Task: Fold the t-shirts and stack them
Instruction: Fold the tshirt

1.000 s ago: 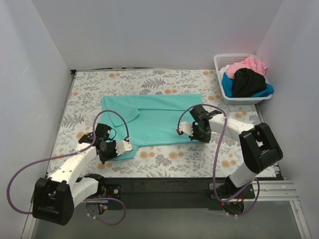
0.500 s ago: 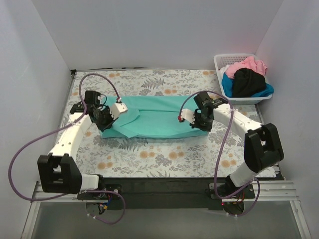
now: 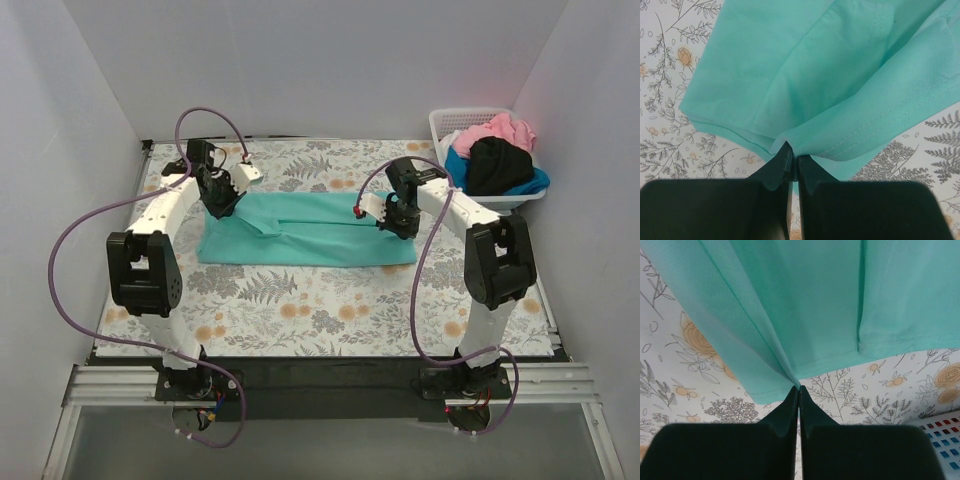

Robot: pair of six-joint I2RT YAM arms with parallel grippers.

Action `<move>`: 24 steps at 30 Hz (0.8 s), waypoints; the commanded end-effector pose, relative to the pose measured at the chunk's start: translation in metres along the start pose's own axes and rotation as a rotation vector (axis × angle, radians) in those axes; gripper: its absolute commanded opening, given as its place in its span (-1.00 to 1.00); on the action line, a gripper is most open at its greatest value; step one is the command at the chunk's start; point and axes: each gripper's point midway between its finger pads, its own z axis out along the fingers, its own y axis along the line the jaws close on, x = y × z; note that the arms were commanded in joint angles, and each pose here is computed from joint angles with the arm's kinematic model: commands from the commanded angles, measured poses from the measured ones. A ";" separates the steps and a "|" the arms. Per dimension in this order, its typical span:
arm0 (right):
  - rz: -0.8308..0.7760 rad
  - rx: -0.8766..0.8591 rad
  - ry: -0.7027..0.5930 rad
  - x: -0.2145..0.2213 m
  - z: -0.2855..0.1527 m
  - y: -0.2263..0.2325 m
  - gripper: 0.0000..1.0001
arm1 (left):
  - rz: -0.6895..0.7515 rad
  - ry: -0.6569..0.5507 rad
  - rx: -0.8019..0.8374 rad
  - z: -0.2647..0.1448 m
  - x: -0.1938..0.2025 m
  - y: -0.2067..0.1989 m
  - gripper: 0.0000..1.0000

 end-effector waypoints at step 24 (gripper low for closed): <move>0.038 -0.027 0.087 0.014 0.035 -0.037 -0.44 | -0.072 0.028 -0.113 0.046 0.012 0.054 -0.70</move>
